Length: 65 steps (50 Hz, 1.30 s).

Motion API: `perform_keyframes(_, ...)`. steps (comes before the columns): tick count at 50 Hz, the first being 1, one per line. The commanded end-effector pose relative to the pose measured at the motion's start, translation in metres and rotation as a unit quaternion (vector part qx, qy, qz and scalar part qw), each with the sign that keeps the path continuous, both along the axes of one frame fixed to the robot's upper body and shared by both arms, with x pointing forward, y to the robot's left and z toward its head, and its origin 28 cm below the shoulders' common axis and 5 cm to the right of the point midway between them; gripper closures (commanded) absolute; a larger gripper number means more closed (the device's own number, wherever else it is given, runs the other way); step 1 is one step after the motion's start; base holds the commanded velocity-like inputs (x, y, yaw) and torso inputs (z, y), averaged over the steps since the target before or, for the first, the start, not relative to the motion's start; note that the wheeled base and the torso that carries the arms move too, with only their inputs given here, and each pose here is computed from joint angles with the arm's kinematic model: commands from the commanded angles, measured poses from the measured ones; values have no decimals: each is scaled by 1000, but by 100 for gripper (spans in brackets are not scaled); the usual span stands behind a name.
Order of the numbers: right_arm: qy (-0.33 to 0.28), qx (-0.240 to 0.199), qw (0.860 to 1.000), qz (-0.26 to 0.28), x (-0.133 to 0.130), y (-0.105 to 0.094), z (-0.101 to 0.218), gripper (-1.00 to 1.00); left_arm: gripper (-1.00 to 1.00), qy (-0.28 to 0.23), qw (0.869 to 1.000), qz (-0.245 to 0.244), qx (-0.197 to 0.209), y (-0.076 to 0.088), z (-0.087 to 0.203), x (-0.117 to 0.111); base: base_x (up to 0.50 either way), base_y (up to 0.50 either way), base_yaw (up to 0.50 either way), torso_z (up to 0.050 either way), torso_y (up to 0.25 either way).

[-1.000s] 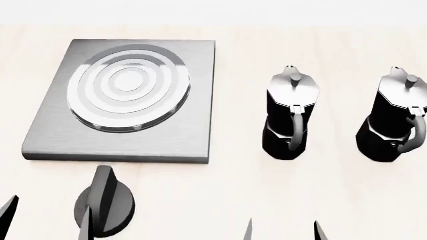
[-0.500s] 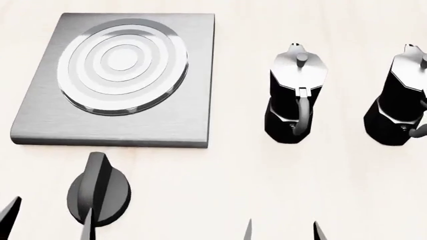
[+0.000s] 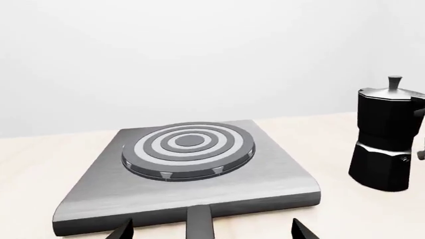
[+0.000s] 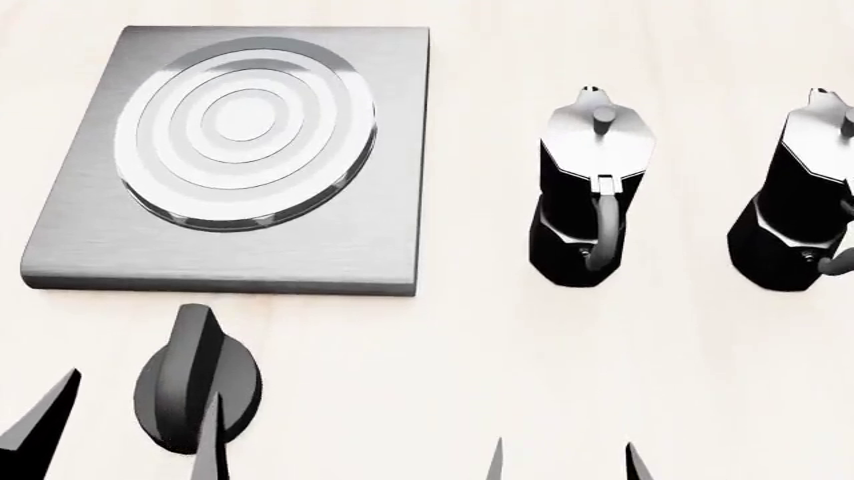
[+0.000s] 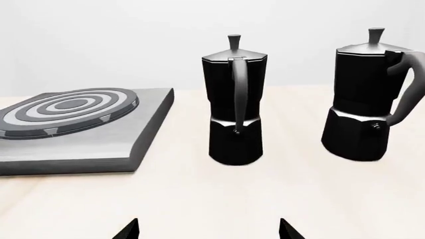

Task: Turn off the stove.

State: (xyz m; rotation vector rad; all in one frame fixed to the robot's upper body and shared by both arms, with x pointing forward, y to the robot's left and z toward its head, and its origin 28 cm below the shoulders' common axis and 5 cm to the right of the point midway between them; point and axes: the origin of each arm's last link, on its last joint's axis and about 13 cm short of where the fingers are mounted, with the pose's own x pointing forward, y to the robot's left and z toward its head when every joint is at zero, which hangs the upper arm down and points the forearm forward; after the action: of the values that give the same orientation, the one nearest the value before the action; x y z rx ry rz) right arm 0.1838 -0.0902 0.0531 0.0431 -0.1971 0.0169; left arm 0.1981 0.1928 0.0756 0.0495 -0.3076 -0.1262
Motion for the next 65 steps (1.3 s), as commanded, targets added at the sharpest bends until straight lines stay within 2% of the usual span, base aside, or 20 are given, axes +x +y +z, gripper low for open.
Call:
perform_keyframes(1,5,0,1000,0,1,-1,-1,-100,-100,2,1000,18,-4,-4,-4,16,0,0,0,0,0)
perform_keyframes(3,5,1,1000,0,1,-1,-1,-100,-100,-8,1000,28,6,-5,-5,19,0,0,0,0,0)
perform_keyframes(33,5,0,1000,2,0,-1,-1,-100,-100,16,996,82,14,-3,-34,58,0,0,0,0,0)
perform_keyframes(65,4,0,1000,2,0,-1,-1,-100,-100,35,995,96,18,1,-43,64,0,0,0,0,0)
